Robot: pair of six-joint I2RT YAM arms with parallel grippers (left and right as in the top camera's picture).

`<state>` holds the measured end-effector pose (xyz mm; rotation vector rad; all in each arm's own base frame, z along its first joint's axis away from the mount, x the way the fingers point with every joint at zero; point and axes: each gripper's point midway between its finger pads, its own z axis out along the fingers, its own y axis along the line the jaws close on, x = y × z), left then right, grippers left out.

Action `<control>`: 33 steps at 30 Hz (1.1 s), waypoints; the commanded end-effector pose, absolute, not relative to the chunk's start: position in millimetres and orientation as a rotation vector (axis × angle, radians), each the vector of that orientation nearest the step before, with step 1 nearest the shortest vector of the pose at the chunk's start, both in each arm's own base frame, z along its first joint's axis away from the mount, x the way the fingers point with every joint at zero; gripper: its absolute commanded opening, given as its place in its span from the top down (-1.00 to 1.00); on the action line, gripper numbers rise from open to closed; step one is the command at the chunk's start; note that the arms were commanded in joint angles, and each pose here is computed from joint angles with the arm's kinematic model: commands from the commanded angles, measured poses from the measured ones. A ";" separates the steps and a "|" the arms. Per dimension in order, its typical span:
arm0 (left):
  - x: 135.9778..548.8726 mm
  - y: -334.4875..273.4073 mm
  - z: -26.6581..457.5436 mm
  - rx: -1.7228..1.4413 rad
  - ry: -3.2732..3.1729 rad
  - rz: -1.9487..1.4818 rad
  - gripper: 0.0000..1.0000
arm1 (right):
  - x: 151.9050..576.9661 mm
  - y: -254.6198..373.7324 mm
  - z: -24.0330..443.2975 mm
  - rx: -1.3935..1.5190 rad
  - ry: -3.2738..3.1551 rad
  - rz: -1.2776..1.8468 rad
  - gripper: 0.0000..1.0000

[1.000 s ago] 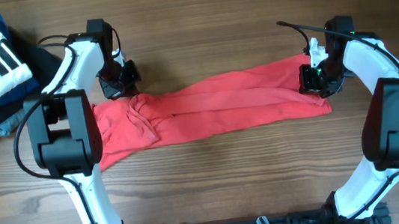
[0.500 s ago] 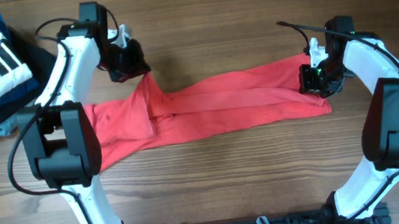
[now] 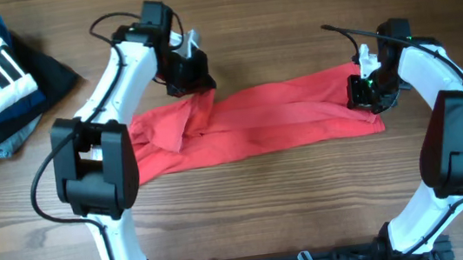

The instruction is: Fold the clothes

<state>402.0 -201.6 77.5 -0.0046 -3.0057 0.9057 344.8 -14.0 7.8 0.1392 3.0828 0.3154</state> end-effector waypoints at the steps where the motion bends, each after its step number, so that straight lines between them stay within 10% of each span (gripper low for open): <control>1: 400.4 -190.1 80.1 -0.048 -3.083 0.736 0.92 | 340.5 -9.6 1.8 0.150 3.101 0.352 0.78; 11: 379.8 -184.0 76.6 -0.021 -3.013 0.663 0.82 | 340.3 -9.5 1.8 0.150 3.102 0.353 0.78; 17: 380.0 -178.3 79.8 -0.055 -3.025 0.655 -0.13 | 340.7 -9.6 1.8 0.149 3.101 0.352 0.78; 33: 365.6 -28.8 108.8 0.577 -3.094 0.018 -0.16 | 340.9 -13.4 1.1 0.149 3.103 0.317 0.78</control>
